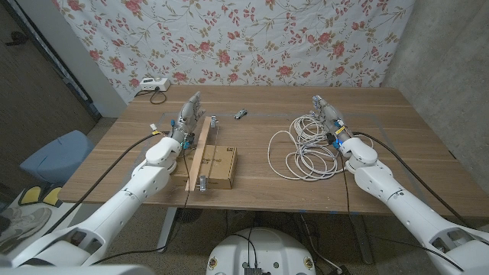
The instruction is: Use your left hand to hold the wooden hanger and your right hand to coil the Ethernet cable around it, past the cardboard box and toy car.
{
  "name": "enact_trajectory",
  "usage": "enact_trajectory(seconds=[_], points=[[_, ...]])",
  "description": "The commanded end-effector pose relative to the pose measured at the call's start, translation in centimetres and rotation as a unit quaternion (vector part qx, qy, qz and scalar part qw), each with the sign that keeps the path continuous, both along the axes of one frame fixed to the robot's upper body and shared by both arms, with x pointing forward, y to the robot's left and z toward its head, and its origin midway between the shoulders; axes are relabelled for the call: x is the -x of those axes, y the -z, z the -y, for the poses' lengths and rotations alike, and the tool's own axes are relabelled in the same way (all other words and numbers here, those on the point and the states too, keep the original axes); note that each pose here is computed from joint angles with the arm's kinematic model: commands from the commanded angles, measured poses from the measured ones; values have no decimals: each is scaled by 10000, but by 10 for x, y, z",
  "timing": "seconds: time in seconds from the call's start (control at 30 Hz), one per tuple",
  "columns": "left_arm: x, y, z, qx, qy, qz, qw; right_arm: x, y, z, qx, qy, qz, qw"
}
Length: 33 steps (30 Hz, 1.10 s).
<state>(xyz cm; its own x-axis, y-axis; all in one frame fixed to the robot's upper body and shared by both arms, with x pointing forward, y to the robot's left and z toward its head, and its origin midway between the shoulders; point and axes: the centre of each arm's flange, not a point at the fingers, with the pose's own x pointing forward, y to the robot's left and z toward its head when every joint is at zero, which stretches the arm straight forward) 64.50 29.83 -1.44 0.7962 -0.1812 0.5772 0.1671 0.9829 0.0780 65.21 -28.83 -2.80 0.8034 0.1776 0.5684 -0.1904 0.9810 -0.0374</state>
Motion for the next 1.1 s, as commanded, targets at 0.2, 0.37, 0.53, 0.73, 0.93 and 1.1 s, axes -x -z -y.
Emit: enact_trajectory(seconds=[0.2, 0.37, 0.53, 0.73, 0.93, 1.1], points=[[19, -38, -8, -899, -1015, 558, 9892, -12, -5, 2, 100, -48, 66, 9999], [28, -52, -12, -1411, -1464, 694, 9766, -13, -1, 5, 52, -71, 29, 10000], [35, -61, -20, -1979, -1781, 681, 9615, -11, 3, 6, 9, -71, 48, 10000], [44, -73, -28, -2754, -2127, 649, 9353, -7, 7, 6, -51, -61, 63, 9999], [57, -89, -34, -3609, -2512, 661, 8957, -3, 12, 5, -113, -56, 103, 9999], [66, -99, -35, -4158, -2691, 667, 8662, -1, 16, 4, -160, -73, 109, 9998]])
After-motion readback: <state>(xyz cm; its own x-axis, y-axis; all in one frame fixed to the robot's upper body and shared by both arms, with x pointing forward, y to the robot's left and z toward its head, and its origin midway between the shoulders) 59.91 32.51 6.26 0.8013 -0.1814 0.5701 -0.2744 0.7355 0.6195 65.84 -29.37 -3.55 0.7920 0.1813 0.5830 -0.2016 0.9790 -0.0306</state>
